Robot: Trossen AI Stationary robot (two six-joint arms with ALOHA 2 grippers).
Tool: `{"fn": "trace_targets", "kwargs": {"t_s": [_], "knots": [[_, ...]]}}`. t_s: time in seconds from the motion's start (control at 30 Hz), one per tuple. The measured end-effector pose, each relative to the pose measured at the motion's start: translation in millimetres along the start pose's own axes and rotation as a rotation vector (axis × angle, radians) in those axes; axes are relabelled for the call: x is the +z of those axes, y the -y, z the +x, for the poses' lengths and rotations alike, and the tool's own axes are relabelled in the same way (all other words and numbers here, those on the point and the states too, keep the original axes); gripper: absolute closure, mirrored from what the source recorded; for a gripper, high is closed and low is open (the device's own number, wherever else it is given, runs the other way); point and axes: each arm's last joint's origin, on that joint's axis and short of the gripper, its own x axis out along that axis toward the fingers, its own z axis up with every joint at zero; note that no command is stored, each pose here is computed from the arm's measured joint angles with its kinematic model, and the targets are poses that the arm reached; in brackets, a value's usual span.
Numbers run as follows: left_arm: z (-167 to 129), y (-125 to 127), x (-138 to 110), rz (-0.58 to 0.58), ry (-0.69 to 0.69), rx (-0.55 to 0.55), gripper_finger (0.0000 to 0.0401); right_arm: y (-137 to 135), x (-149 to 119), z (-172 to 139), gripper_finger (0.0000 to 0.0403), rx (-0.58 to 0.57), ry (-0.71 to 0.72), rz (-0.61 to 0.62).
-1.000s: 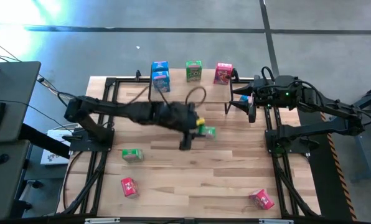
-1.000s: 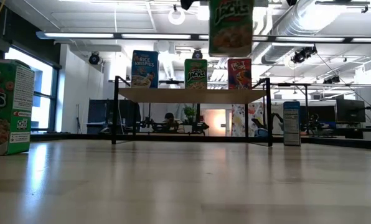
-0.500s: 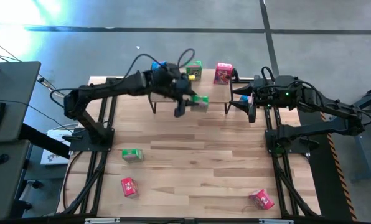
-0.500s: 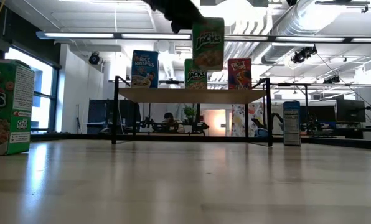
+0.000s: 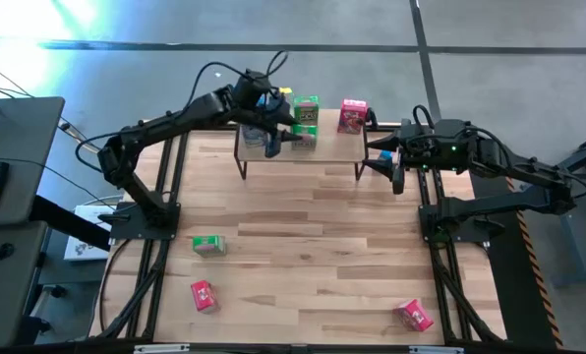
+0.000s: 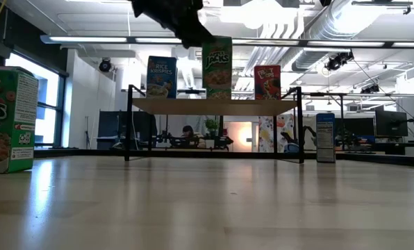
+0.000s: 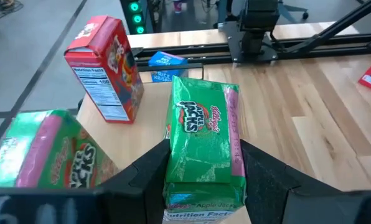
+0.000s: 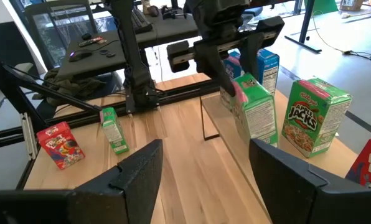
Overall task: Stack cereal on shelf
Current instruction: Put the bottom green cereal box on the shelf aligned with the other green cereal box
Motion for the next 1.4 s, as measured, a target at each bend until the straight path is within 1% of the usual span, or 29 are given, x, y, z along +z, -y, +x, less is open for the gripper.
{"fn": "trace_targets", "kwargs": {"t_s": [0.17, 0.27, 0.47, 0.6, 0.7, 0.87, 1.03, 1.4], "knots": [[-4, -9, -3, -0.01, 0.01, -0.002, 0.0244, 0, 0, 0, 0.0171, 0.0, 0.0, 0.0], [-2, -10, -6, 0.0, 0.017, 0.006, 0.0244, 0, 0, 0, 0.0171, 0.0, 0.0, 0.0], [1, -14, -12, -0.017, 0.024, 0.019, 0.0244, 0, 0, 0, 0.0171, 0.0, 0.0, 0.0], [-1, -18, -11, -0.02, 0.045, 0.041, 0.0244, 0, 0, 0, 0.0171, 0.0, 0.0, 0.0], [0, -21, -14, -0.038, 0.038, 0.045, 0.0244, 0, 0, 0, 0.0171, 0.0, 0.0, 0.0], [10, -24, -20, -0.079, 0.014, 0.033, 0.0244, 0, 0, 0, 0.0171, 0.0, 0.0, 0.0], [11, -24, -20, -0.08, 0.021, 0.035, 0.0244, 0, 0, 0, 0.0171, 0.0, 0.0, 0.0], [13, -27, -25, -0.101, -0.013, 0.039, 0.0244, 0, 0, 0, 0.0171, 0.0, 0.0, 0.0]]}}
